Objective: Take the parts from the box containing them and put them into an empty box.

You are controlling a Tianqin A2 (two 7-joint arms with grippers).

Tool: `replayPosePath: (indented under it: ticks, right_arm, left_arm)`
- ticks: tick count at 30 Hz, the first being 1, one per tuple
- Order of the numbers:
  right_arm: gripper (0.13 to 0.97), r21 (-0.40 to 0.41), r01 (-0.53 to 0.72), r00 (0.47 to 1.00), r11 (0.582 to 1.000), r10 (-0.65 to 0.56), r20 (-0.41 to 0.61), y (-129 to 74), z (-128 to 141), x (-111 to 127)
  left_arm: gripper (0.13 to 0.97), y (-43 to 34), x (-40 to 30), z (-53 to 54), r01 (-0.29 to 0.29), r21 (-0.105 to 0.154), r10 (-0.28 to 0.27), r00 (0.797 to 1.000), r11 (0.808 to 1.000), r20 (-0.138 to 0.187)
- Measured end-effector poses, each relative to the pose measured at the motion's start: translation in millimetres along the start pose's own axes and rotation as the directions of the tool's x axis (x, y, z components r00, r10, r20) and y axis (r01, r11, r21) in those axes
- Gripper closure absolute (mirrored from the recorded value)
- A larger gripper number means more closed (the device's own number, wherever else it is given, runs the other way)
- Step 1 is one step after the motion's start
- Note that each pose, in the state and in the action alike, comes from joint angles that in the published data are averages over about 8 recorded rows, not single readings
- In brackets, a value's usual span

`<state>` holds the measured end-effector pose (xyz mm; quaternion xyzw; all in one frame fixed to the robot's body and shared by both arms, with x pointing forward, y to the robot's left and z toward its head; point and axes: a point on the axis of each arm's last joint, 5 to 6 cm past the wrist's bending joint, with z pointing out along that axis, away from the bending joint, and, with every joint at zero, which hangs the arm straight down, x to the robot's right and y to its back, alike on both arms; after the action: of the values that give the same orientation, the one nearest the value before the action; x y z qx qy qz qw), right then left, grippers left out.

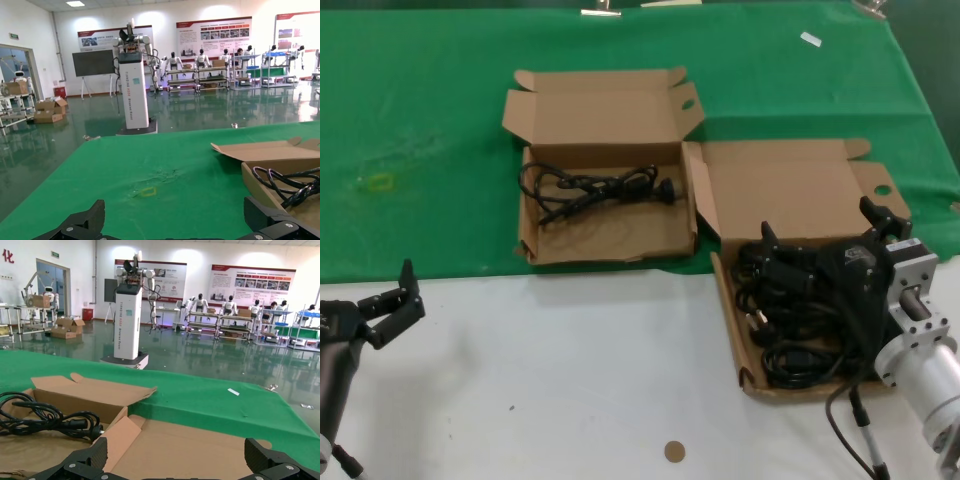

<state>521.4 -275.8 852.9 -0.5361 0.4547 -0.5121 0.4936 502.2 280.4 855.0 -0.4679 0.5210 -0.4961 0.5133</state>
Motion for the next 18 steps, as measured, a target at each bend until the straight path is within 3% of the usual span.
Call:
replayPosePath:
  ticks: [18]
  right_arm:
    - [0.13,0.0,0.0,1.0,1.0,0.0,0.0,0.0,0.0,0.0]
  left_arm:
    - [0.132,0.0,0.0,0.0,0.0,0.0,0.0,1.0,1.0,0.0]
